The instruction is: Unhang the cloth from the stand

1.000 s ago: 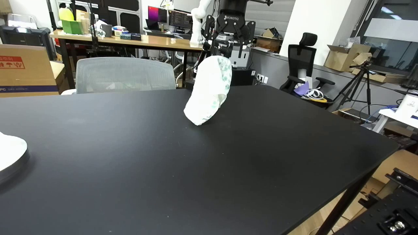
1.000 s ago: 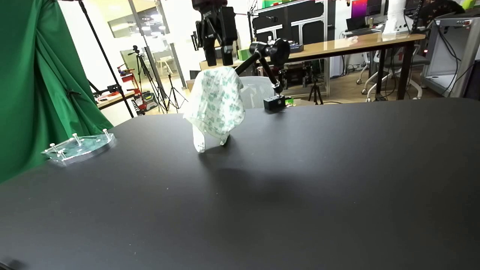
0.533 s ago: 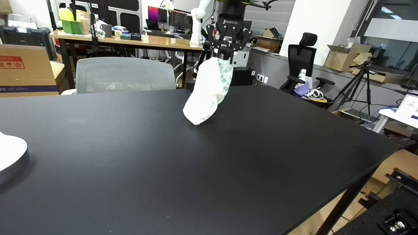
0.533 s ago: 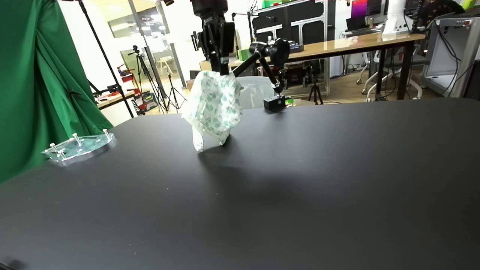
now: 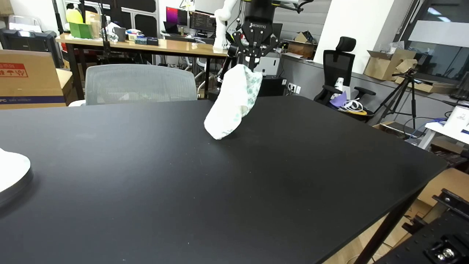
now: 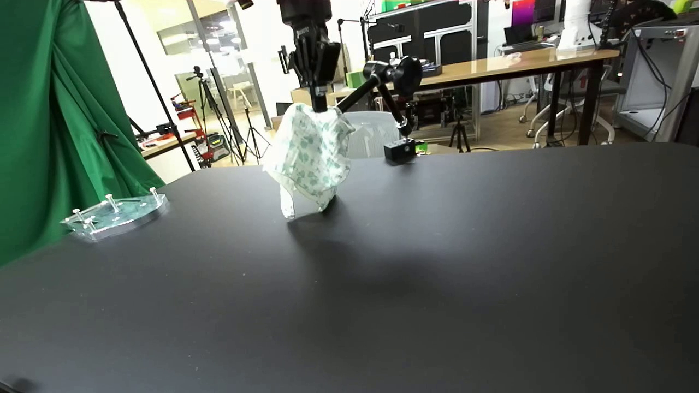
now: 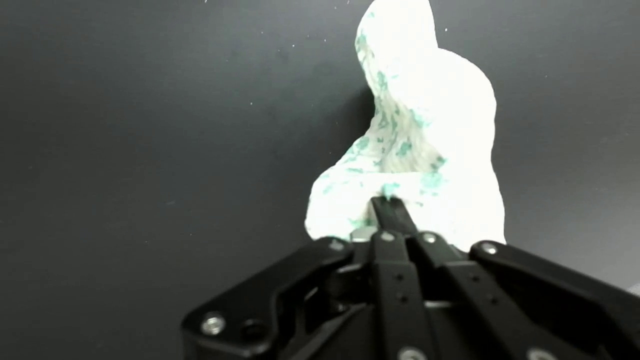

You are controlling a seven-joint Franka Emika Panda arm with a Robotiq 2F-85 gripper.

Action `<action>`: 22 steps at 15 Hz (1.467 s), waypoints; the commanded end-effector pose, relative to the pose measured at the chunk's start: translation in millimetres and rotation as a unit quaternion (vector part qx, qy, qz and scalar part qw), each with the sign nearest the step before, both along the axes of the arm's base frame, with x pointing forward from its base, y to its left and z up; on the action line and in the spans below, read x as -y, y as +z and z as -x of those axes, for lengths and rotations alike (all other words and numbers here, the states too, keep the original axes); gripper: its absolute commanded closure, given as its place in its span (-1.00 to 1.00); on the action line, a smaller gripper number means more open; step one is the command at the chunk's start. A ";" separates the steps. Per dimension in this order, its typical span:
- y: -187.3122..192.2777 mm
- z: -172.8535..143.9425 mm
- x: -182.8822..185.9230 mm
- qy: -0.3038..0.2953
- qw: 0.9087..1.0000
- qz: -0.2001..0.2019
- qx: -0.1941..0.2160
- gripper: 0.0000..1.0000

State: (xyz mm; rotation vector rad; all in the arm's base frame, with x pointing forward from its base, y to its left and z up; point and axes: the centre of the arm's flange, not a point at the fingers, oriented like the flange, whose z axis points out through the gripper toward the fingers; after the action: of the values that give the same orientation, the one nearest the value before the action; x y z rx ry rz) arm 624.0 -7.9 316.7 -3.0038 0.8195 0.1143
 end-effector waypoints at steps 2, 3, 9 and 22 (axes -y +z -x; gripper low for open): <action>9.0 0.1 -2.9 0.007 1.000 -0.014 0.004 1.00; 11.7 3.4 -5.2 0.010 1.000 -0.017 0.006 1.00; 43.3 59.4 -36.8 0.059 0.998 -0.021 0.012 1.00; 55.2 132.6 -68.5 0.127 0.992 -0.003 0.012 1.00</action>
State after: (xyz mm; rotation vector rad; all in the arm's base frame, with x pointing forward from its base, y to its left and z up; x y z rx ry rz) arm 495.4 69.7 379.7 -3.0684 0.3991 0.0972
